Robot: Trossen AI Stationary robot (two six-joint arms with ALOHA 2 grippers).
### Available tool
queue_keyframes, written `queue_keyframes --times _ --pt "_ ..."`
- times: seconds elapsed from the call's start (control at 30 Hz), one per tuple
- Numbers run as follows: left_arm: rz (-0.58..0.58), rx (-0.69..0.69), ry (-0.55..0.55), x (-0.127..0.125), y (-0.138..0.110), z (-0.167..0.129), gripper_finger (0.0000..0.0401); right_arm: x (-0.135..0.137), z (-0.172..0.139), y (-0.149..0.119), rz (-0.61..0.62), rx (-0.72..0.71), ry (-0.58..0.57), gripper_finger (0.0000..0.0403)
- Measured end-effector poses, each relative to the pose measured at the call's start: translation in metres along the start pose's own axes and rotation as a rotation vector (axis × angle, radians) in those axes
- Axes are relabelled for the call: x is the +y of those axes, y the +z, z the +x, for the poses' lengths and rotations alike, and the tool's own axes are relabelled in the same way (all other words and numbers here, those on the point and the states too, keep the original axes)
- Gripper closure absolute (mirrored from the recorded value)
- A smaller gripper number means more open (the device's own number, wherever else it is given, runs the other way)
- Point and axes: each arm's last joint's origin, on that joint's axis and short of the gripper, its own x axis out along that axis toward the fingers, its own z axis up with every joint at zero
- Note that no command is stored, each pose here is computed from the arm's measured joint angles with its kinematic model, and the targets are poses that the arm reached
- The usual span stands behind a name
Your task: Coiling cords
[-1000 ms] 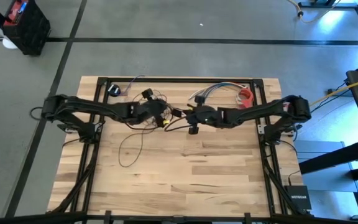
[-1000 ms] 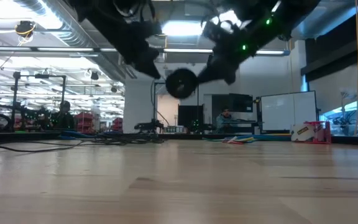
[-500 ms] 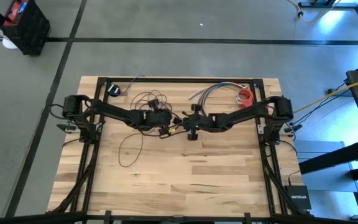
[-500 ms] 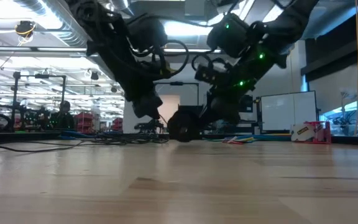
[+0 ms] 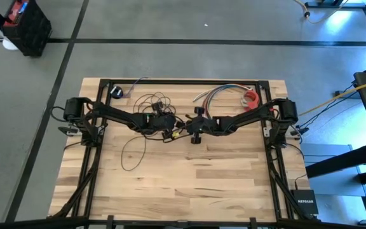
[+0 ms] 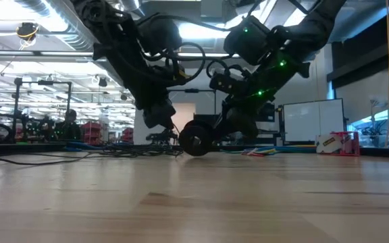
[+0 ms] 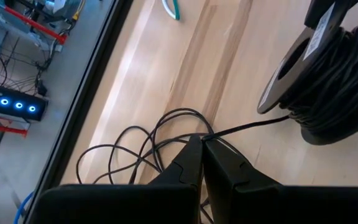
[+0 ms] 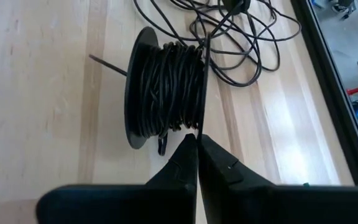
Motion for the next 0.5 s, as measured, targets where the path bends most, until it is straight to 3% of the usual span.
queue_keyframes --times 0.5 --pt "0.004 0.001 -0.001 0.0000 -0.0001 0.0000 0.0397 -0.0001 0.0000 0.0004 -0.008 -0.004 -0.001 0.0397"
